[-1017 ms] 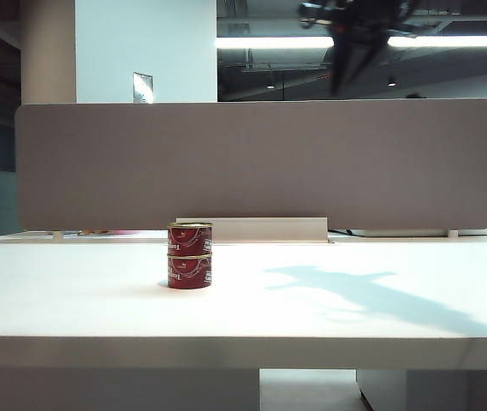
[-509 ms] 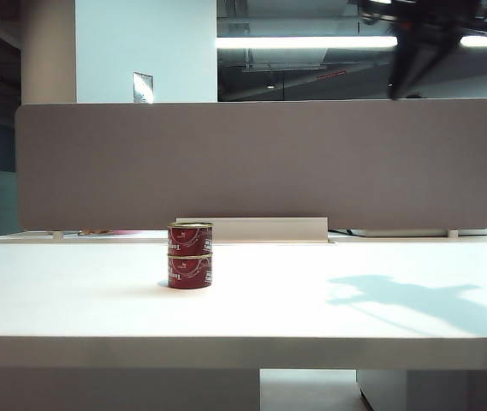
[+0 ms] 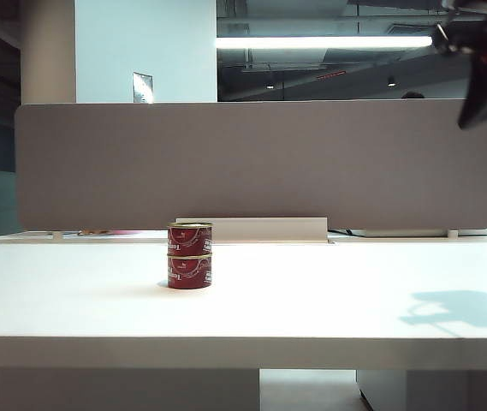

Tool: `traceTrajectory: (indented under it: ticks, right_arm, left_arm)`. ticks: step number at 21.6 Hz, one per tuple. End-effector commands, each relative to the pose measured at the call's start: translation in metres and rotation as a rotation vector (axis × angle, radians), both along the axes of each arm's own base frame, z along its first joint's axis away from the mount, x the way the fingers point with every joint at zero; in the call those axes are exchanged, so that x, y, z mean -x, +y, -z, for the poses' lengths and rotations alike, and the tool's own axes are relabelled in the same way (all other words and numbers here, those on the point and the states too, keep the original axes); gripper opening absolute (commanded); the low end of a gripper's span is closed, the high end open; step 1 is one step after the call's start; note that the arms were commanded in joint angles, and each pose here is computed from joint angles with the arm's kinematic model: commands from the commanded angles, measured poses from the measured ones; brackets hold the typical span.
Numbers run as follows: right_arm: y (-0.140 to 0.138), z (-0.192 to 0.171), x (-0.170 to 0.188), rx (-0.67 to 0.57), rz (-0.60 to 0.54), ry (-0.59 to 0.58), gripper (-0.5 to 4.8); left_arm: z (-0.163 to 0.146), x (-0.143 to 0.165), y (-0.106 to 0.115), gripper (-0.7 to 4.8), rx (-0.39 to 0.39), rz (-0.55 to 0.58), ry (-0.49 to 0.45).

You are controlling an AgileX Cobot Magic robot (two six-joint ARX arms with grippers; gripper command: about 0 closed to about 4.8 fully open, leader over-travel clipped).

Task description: Stack a can of tomatoes on the right onto the can of tomatoes on the left.

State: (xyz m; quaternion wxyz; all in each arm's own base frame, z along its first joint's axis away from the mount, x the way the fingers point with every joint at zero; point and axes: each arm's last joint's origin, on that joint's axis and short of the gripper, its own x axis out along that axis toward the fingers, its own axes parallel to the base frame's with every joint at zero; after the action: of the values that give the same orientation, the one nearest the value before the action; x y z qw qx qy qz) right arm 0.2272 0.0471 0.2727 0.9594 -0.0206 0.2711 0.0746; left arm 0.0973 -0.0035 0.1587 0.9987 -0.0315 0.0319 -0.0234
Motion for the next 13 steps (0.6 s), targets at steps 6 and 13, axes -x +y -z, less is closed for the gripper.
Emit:
traceTrajectory:
  ticks: [6, 13]
  right_arm:
    - [-0.016, 0.037, 0.046, -0.081, 0.100, -0.142, -0.01]
    - [-0.037, 0.067, 0.081, -0.173, 0.212, -0.233, -0.01]
  left_arm:
    - [-0.002, 0.000, 0.000, -0.06, -0.003, 0.004, -0.015]
    - [-0.002, 0.000, 0.000, -0.06, -0.003, 0.004, -0.014]
